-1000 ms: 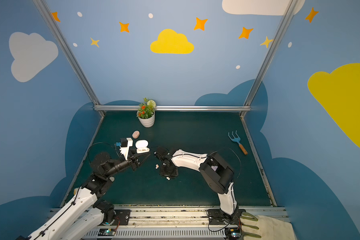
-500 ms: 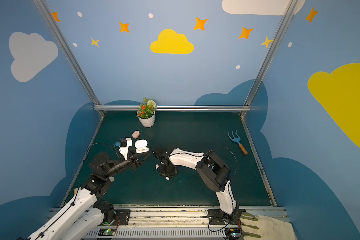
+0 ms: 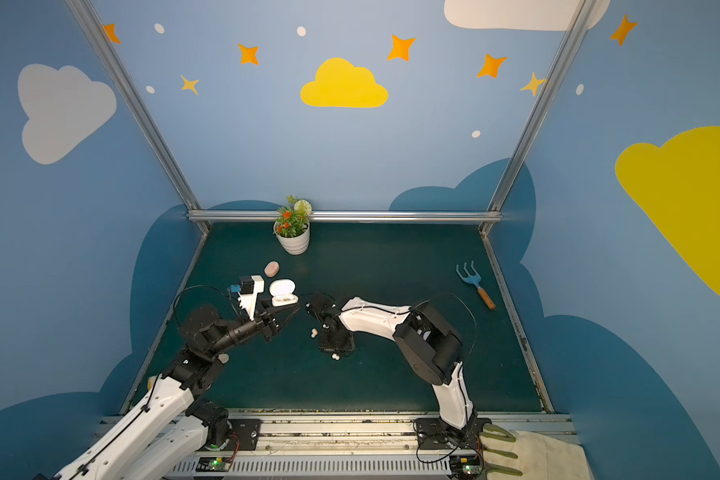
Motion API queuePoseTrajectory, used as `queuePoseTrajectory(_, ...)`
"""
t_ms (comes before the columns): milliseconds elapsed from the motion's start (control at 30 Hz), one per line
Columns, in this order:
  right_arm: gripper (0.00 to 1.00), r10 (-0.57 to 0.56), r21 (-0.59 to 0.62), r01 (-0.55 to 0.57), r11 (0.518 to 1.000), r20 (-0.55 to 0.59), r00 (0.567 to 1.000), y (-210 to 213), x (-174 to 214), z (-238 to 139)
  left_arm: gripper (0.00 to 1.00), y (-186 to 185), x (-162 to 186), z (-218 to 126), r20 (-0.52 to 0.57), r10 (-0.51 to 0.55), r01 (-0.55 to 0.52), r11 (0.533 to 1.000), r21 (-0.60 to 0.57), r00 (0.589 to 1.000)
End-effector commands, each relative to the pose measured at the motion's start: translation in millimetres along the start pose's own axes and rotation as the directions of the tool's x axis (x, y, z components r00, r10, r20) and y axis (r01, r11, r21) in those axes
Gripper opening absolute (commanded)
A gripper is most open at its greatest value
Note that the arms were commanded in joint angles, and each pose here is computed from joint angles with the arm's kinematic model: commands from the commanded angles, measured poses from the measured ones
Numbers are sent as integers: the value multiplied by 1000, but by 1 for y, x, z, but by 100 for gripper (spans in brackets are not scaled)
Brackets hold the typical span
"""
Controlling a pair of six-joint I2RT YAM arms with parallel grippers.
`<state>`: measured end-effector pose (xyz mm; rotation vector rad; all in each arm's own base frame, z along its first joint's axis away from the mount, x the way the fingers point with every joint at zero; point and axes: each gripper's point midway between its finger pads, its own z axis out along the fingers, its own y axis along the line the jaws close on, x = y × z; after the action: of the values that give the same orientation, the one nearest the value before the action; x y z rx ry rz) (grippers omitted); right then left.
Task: Insert the wireless bluetooth earbuds into the charging case
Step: 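Close the right gripper on the white earbud, then lift the earbud and carry it to the case in the left gripper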
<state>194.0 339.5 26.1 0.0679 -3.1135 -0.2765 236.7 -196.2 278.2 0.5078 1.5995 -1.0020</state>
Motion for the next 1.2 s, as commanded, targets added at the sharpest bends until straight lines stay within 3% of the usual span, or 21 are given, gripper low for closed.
queuePoseTrajectory(0, 13, 8, -25, -6, 1000, 73, 997, -6, -9, -25, 20, -1, 4, 0, -6, 9, -9, 1000, 15, 1000)
queuePoseTrajectory(300, 12, 47, -146, -24, 989, 155, 987, -19, -27, -68, 20, -7, 7, 4, -8, 11, -11, 998, 63, 1000)
queuePoseTrajectory(500, 12, 59, -299, 19, 954, 251, 966, -15, -42, -117, 21, -16, 14, 13, -24, 23, -20, 992, 123, 999)
queuePoseTrajectory(867, 11, 96, -559, 170, 812, 415, 905, 0, -47, -226, 21, -38, 30, 40, -55, 64, -50, 972, 228, 996)
queuePoseTrajectory(1167, 11, 90, -646, 298, 703, 496, 864, 8, -26, -287, 21, -55, 32, 63, -18, 121, -108, 940, 324, 993)
